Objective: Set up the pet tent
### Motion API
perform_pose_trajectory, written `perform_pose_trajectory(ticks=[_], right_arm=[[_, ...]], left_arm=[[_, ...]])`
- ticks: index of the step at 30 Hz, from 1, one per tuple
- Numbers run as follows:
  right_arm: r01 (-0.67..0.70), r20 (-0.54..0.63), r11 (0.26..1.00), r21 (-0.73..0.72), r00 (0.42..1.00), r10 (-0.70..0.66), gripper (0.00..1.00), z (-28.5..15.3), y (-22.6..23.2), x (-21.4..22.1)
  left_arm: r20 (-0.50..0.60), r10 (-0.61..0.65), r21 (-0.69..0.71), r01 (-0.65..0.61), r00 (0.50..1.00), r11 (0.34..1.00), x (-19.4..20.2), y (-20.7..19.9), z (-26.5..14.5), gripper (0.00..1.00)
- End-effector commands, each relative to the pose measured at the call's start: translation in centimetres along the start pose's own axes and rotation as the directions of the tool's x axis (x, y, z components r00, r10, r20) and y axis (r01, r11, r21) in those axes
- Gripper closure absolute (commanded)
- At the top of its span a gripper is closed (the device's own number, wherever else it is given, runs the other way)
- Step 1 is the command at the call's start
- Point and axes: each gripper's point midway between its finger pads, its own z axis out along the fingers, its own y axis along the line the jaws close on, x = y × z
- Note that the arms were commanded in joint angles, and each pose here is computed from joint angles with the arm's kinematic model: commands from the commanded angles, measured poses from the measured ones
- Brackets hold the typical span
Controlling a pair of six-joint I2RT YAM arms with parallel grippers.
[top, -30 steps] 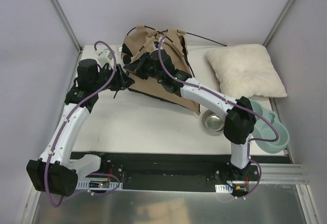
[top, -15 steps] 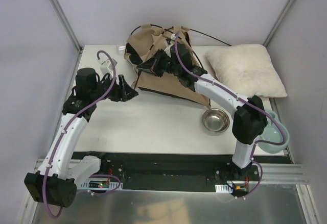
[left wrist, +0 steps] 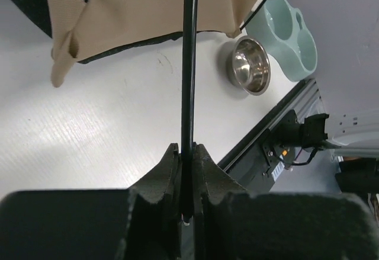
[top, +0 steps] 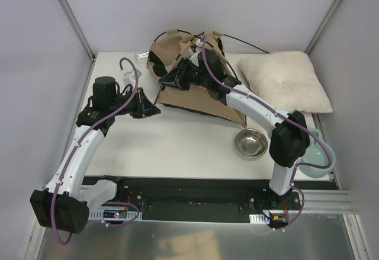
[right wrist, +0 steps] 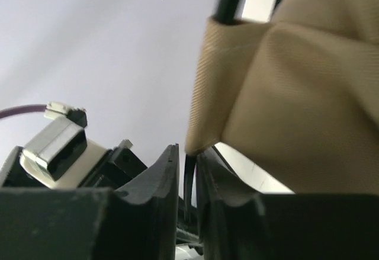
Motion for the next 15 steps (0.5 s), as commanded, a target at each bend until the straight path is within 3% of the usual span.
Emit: perform_pose_trajectory(ticks=[1,3,9,12,15], right_arm=[[0.113,-0.042,0.991,-0.078,0.992,-0.116,0.73,-1.5,4.7,1.7],[0.146,-0.053,0.988,-0.046,0.988,-0.148,0.68,-1.5,4.6,2.8],[0.193,-0.077,0.981,-0.009,0.978,-0.193,0.67,-0.8,4.6,5.7],[0.196,-0.075,0.981,0.006,0.978,-0.195,0.71,-0.7,4.4,6.2],[0.189,-0.078,0.982,0.002,0.979,-0.189,0.93,-0.4,4.5,6.5]], left_arm=[[0.098,0.041,-0.053,-0.036,0.994,0.998,-3.0,0.1,-0.2,1.00],[0.110,0.036,-0.072,-0.029,0.993,0.997,-3.4,0.4,0.0,1.00],[0.123,0.028,-0.094,-0.017,0.992,0.995,-4.2,0.9,0.3,1.00],[0.131,0.033,-0.105,-0.019,0.991,0.994,-4.5,1.1,0.3,1.00],[0.131,0.035,-0.109,-0.021,0.991,0.994,-4.6,1.2,0.4,1.00]])
